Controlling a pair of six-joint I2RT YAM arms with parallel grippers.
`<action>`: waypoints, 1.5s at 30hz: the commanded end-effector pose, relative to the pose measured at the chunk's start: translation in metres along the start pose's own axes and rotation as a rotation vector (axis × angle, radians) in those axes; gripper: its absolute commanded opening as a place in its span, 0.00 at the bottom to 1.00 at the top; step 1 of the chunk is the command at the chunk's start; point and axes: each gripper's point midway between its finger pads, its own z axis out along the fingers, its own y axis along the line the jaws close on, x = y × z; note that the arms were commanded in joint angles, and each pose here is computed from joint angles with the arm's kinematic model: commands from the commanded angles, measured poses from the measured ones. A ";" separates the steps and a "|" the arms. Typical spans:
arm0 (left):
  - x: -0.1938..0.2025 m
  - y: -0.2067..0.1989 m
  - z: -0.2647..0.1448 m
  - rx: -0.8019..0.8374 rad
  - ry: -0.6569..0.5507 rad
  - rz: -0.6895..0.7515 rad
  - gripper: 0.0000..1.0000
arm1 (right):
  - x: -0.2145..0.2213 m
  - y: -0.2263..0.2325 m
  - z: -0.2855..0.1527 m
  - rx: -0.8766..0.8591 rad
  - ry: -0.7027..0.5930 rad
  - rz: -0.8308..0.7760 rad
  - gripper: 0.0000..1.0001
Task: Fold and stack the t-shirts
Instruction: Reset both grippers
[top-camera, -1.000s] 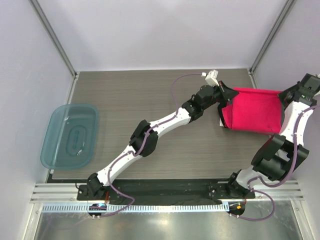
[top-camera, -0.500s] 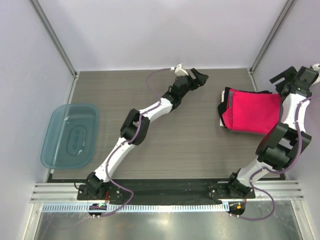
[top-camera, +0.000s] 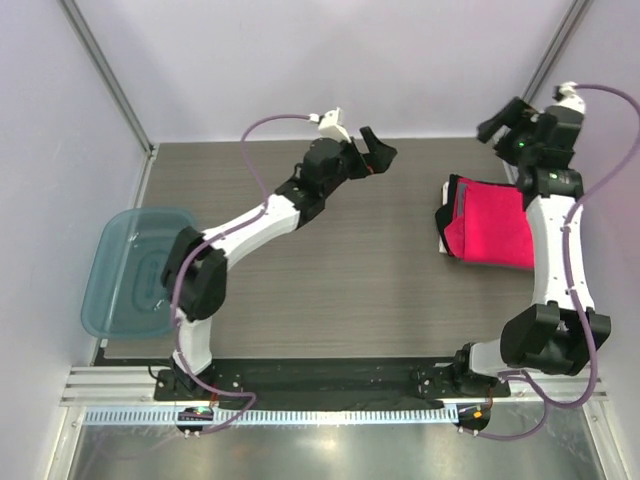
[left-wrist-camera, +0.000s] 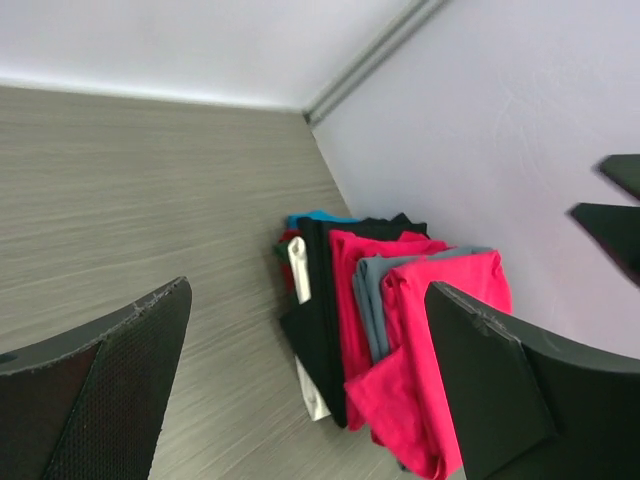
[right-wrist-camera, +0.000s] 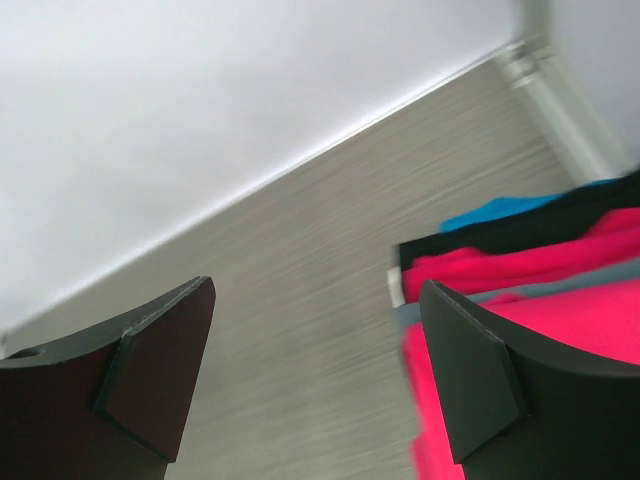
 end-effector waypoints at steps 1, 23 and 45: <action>-0.030 0.025 -0.047 -0.146 -0.034 0.088 0.99 | 0.029 0.044 -0.002 -0.092 0.060 -0.057 0.89; 0.039 0.152 -0.242 -0.454 0.039 0.089 1.00 | 0.304 0.143 -0.074 -0.353 0.116 -0.367 0.95; 0.069 0.162 -0.249 -0.358 0.066 0.201 1.00 | 0.375 0.108 -0.073 -0.344 0.240 -0.396 1.00</action>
